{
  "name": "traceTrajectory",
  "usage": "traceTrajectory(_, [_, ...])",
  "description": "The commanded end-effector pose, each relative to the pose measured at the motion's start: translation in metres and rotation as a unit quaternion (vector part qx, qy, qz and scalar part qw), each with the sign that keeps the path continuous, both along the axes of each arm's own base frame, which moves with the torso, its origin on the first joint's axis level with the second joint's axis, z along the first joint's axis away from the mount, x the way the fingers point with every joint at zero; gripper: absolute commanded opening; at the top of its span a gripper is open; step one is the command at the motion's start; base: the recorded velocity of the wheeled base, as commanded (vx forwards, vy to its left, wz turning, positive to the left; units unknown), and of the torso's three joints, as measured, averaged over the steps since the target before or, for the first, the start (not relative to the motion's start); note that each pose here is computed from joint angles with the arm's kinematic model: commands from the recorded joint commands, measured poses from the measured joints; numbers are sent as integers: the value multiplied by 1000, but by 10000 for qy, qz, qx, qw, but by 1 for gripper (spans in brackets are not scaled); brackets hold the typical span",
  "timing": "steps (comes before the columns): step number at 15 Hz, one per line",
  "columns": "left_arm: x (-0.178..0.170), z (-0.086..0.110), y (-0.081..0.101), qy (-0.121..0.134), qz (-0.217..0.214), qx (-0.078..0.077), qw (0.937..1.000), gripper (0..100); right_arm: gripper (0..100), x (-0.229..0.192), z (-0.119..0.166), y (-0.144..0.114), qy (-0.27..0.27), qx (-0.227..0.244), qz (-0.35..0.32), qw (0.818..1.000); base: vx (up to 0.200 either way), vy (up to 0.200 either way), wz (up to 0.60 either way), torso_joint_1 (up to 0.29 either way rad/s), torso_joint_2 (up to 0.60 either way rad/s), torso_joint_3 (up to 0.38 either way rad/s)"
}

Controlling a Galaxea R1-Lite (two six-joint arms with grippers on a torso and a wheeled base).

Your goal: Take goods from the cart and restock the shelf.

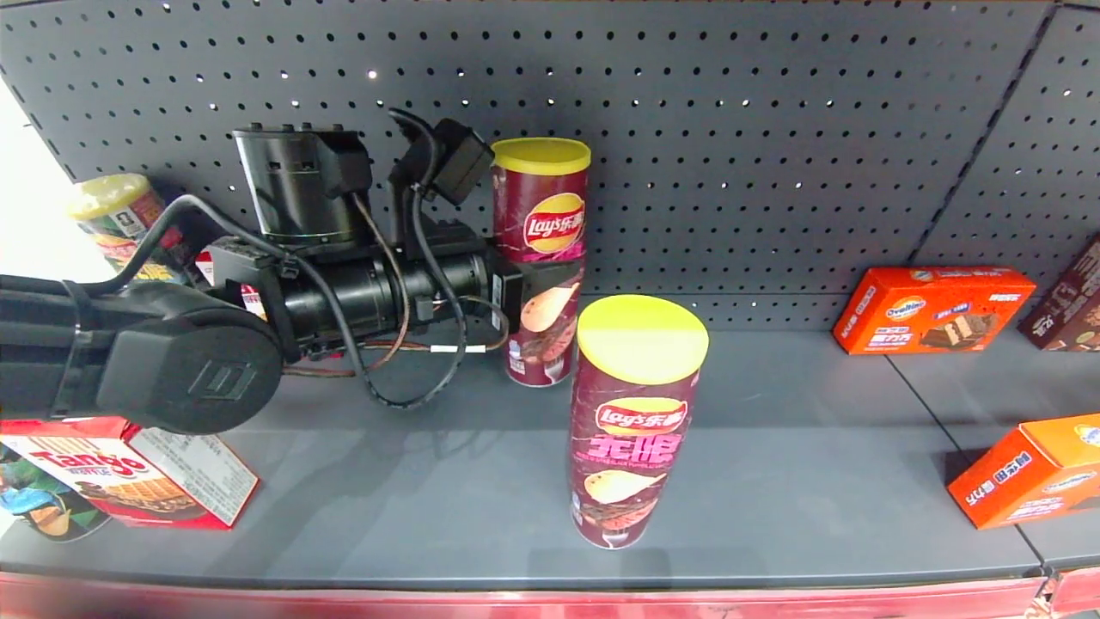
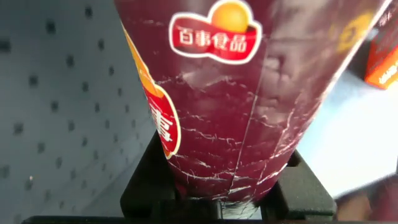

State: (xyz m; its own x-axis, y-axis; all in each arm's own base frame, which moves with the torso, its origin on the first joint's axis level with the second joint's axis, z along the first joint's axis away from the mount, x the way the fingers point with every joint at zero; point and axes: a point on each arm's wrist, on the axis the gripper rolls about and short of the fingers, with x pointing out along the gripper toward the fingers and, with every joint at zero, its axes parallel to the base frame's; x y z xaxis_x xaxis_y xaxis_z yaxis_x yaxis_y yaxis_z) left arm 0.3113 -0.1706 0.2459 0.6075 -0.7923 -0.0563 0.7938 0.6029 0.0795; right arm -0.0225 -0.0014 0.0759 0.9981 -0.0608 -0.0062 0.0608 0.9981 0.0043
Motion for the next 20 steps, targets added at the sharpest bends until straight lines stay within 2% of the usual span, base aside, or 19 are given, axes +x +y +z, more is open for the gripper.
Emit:
traceTrajectory(1, [14, -8, -9, 17, -21, -10, 10000, 0, 100, 0, 0, 0, 8, 0, -3, 10000, 0, 0, 0, 0, 0, 0])
traceTrajectory(3, [22, -14, -16, -154, -98, -116, 9998, 0, 100, 0, 0, 0, 8, 0, -3, 10000, 0, 0, 0, 0, 0, 0])
traceTrajectory(4, [24, -16, -17, -181, -166, -148, 9996, 0, 100, 0, 0, 0, 15, 0, -3, 10000, 0, 0, 0, 0, 0, 0])
traceTrajectory(5, [25, -18, -22, -157, -293, -293, 9990, 0, 100, 0, 0, 0, 8, 0, -3, 10000, 0, 0, 0, 0, 0, 0])
traceTrajectory(7, [31, -22, -26, -182, -309, -366, 9987, 0, 100, 0, 0, 0, 8, 0, -3, 10000, 0, 0, 0, 0, 0, 0])
traceTrajectory(12, [38, -30, -32, -200, -363, -361, 9985, 0, 100, 0, 0, 0, 8, 0, -3, 10000, 0, 0, 0, 0, 0, 0])
traceTrajectory(15, [41, -28, -32, -268, -365, -379, 9983, 0, 100, 0, 0, 0, 15, 0, -3, 10000, 0, 0, 0, 0, 0, 0])
traceTrajectory(20, [47, -39, -35, -288, -404, -224, 9985, 0, 100, 0, 0, 0, 15, 0, -3, 10000, 0, 0, 0, 0, 0, 0])
